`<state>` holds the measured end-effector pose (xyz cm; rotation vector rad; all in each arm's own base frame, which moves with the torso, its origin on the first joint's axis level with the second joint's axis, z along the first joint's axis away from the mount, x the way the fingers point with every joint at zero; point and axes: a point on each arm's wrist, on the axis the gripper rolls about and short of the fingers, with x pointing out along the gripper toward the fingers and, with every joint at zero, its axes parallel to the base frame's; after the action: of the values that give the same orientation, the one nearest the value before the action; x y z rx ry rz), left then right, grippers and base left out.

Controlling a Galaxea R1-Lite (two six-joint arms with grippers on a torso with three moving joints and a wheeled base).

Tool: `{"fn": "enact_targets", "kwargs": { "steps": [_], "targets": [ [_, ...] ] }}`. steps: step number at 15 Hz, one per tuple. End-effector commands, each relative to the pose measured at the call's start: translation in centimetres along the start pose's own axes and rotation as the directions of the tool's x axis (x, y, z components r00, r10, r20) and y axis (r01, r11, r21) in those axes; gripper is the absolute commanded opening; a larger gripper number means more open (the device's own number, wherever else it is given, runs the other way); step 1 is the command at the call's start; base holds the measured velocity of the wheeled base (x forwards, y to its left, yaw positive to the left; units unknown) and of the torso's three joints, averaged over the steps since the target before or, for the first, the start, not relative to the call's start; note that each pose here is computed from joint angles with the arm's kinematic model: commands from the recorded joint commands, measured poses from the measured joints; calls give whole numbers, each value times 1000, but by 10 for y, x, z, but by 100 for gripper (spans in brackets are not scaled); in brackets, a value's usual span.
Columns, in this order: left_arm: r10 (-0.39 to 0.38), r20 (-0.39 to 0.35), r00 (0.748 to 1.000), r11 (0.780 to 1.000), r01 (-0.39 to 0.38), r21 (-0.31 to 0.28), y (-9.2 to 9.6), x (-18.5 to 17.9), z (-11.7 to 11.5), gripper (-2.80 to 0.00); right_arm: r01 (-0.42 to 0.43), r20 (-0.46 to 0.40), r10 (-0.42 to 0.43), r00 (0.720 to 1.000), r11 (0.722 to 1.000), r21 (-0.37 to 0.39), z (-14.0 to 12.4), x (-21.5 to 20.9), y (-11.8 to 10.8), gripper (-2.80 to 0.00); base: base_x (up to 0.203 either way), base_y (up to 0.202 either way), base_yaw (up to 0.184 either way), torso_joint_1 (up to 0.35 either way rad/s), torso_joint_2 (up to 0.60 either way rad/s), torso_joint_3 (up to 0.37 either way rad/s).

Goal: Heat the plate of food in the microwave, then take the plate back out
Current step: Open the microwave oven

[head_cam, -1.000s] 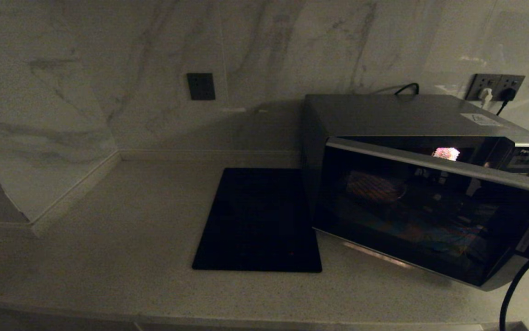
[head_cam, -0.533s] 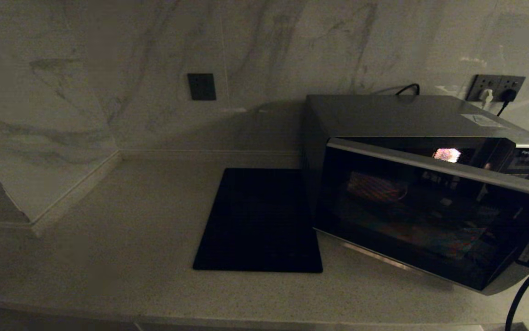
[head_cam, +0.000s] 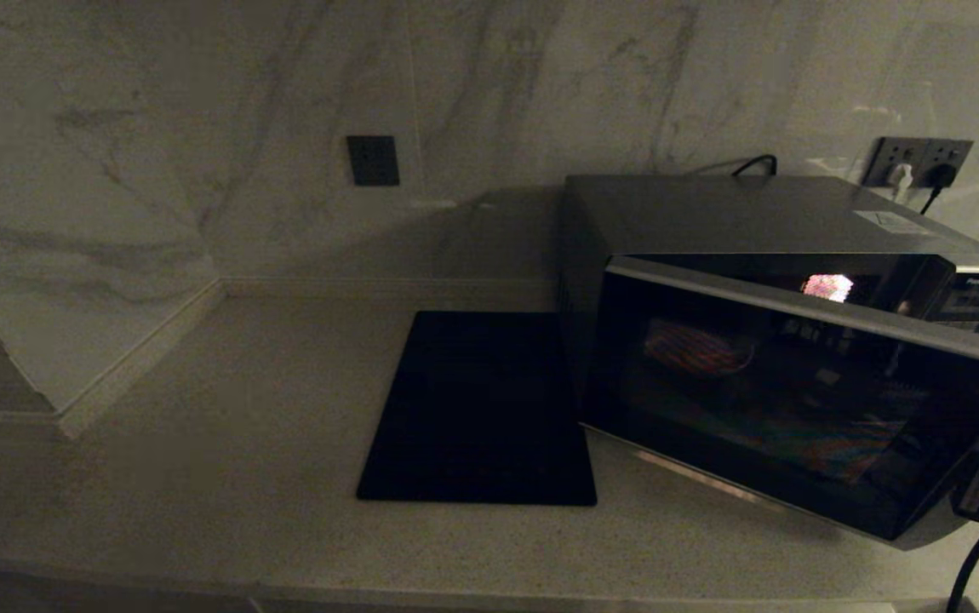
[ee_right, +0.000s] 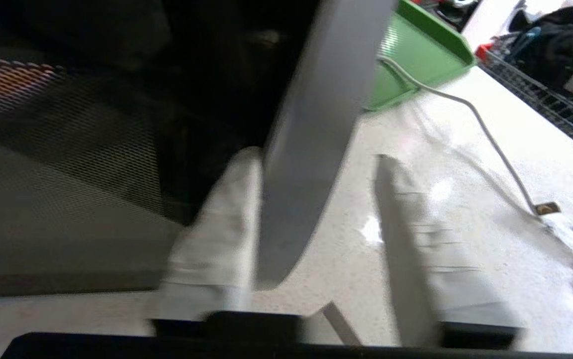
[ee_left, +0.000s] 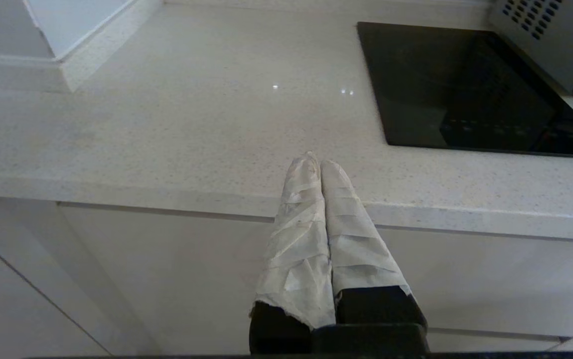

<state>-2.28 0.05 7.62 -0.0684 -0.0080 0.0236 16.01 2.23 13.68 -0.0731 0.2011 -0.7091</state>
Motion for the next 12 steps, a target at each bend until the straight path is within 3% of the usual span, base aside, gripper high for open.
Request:
{"fn": "enact_targets", "kwargs": {
  "steps": [1, 6, 12],
  "targets": [
    [1, -1, 1000, 1000, -1, -1, 0, 0, 0, -280, 3, 1, -3, 1000, 1000, 3, -1, 0, 1, 0, 0, 0, 0, 0, 0, 0],
    [1, 0, 1000, 1000, -1, -1, 0, 0, 0, -280, 1, -5, -1, 1000, 1000, -6, -7, -4, -6, 0, 0, 0, 0, 0, 0, 0],
    [1, 0, 1000, 1000, -1, -1, 0, 0, 0, -280, -109, 41, 109, 993, 994, 18, -5, -25, -11, 0, 0, 0, 0, 0, 0, 0]
  ]
}}
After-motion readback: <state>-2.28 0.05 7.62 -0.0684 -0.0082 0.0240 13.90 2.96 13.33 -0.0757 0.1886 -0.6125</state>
